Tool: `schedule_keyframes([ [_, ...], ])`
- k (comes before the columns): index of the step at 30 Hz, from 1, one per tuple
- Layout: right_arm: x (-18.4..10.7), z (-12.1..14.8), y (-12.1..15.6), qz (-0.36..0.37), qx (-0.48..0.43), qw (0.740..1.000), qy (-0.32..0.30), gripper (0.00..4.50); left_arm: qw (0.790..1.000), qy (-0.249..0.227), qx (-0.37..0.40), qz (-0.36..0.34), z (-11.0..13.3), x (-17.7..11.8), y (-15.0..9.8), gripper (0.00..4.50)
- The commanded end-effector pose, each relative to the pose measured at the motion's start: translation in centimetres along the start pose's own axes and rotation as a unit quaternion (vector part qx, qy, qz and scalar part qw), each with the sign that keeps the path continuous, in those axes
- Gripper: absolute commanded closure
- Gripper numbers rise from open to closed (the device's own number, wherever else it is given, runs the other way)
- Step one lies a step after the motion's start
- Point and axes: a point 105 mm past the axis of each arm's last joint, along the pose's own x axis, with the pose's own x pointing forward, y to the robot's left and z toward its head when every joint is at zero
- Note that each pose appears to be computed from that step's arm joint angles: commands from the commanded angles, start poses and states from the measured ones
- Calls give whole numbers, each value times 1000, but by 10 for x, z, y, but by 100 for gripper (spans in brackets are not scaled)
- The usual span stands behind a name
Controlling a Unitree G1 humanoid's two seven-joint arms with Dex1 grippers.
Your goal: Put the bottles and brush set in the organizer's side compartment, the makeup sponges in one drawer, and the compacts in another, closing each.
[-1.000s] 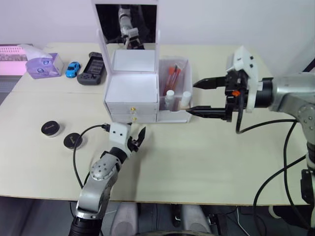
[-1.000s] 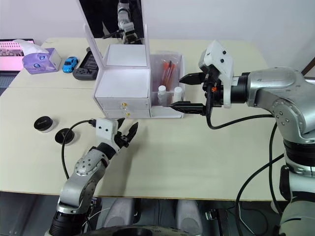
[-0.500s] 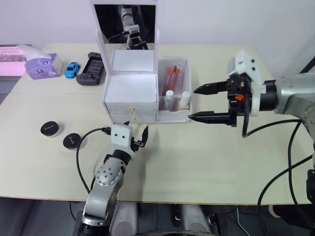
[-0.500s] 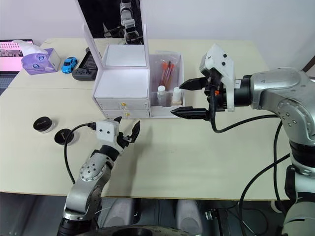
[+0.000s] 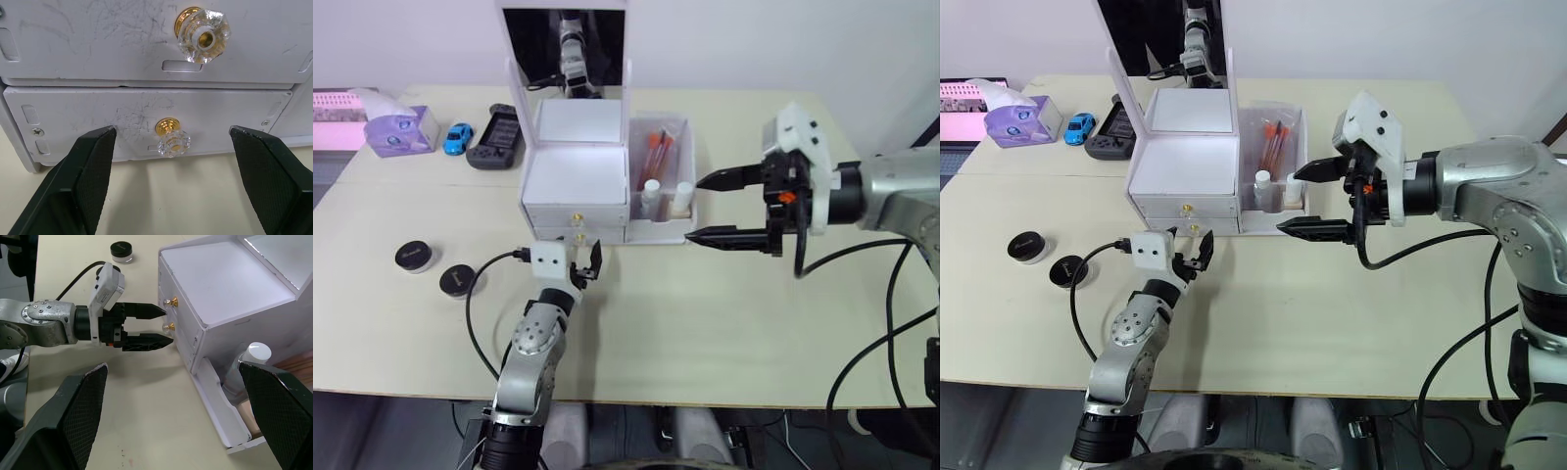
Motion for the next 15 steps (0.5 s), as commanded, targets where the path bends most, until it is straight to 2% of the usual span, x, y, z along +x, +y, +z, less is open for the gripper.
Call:
schedule_keyframes([
  [1, -7, 21, -2, -12, -23, 1000, -15, 0, 1000, -29, -2, -13, 13, 2, -7, 232],
  [5, -6, 23, -4, -14, -21, 1000, -15, 0, 1000, -29, 0, -13, 14, 2, -7, 423],
  [10, -3, 25, -6, -13, -23, 999, -21, 0, 999, -24, 7, -24, 13, -4, -9, 425],
  [15, 2, 25, -4, -5, -22, 999, -27, 0, 998, -11, 14, -60, 15, -24, -13, 425],
])
